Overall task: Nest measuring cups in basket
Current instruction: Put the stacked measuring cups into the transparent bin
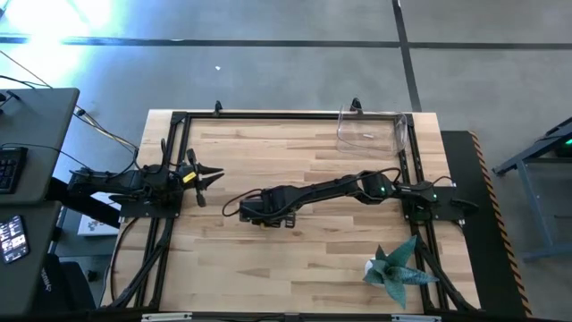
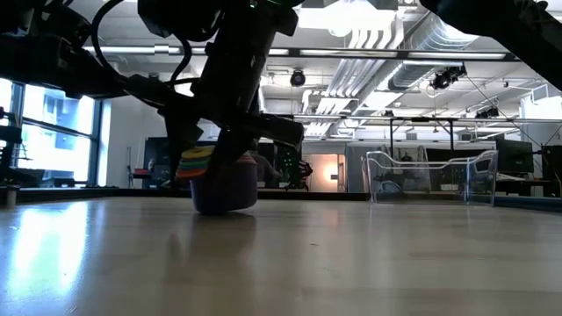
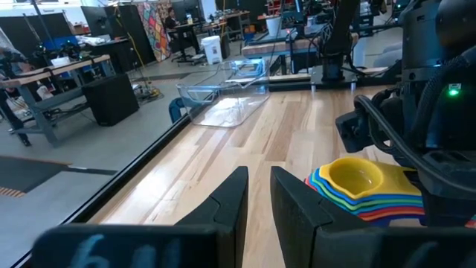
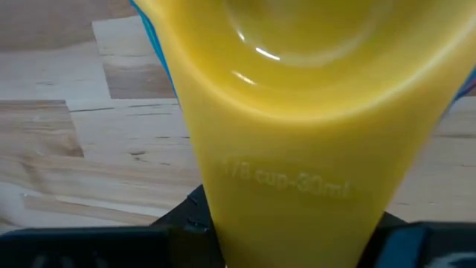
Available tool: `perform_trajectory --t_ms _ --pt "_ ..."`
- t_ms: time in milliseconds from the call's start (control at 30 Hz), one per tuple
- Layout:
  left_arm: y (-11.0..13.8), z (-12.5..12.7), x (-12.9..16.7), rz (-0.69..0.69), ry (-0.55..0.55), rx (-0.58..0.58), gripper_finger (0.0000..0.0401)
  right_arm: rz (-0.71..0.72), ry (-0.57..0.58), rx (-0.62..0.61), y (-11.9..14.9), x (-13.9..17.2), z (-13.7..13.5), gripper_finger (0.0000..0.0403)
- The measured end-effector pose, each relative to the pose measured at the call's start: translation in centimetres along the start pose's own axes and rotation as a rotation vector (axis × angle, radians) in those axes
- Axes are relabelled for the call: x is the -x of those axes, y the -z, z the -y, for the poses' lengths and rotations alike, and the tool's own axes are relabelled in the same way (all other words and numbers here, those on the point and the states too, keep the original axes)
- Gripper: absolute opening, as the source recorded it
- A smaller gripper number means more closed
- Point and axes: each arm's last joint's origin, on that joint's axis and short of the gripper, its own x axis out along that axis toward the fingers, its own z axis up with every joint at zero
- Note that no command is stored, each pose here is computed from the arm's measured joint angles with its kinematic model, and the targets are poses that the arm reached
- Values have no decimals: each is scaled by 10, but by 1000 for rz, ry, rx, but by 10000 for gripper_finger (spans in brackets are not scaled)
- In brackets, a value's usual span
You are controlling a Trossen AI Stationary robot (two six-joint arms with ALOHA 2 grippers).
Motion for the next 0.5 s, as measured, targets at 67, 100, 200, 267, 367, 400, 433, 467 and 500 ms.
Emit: perform_trajectory --t_ms 67,100,200,267,367,400,433,467,500 --pt "0 0 0 0 0 0 49 0 -3 -2 0 0 0 117" --pt "0 0 0 0 0 0 48 1 -6 -3 0 0 -1 117" --pt "0 0 0 0 0 0 48 -2 -28 -7 0 0 -3 116" --pt "0 0 0 0 0 0 49 -5 -44 -8 1 0 -4 115" --pt "0 0 0 0 0 0 48 -1 -56 -8 1 1 -5 113" --pt "0 0 0 0 0 0 49 2 -57 -8 1 2 -5 112" --pt "0 0 0 0 0 0 49 4 -58 -8 1 2 -6 112" --pt "0 0 0 0 0 0 49 7 -60 -8 1 2 -6 111" --pt "0 0 0 0 0 0 49 10 -60 -8 0 2 -6 111"
